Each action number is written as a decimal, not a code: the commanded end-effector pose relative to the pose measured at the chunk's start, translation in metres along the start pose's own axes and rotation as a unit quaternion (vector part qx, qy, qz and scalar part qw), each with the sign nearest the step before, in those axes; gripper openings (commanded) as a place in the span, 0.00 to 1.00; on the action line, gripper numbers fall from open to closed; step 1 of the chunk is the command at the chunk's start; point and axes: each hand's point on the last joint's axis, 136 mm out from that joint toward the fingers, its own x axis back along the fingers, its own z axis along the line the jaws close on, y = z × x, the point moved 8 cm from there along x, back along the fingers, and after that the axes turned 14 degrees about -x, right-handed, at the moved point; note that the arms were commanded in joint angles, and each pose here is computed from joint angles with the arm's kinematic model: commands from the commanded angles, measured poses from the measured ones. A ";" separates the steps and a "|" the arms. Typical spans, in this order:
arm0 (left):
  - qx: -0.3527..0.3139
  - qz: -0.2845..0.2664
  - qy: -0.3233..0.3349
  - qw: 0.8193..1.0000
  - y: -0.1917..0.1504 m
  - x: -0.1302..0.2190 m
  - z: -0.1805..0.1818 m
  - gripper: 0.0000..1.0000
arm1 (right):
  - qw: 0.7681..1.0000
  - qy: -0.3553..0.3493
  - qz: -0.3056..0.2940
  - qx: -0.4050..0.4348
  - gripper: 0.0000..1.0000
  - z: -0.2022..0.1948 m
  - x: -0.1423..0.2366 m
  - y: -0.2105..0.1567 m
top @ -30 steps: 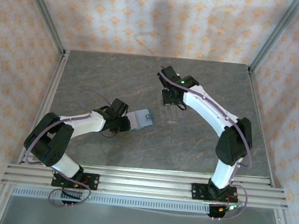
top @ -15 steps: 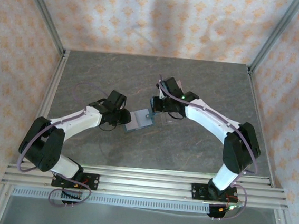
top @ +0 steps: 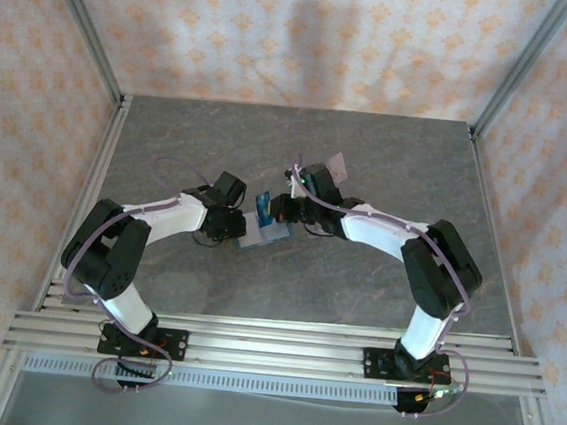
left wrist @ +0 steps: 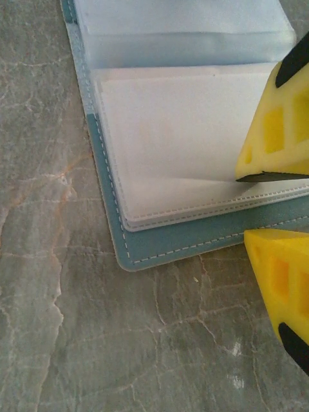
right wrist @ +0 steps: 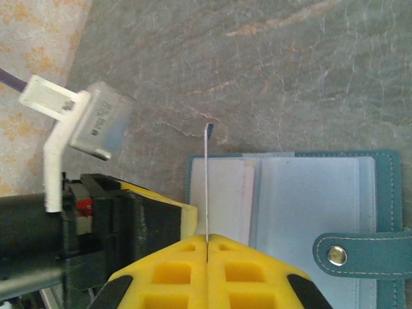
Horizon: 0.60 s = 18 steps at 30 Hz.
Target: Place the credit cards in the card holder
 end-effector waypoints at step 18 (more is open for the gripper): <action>-0.002 0.017 0.029 0.999 -0.023 -0.009 0.018 0.26 | 0.996 0.080 -0.042 -0.004 0.00 -0.018 -0.029 0.008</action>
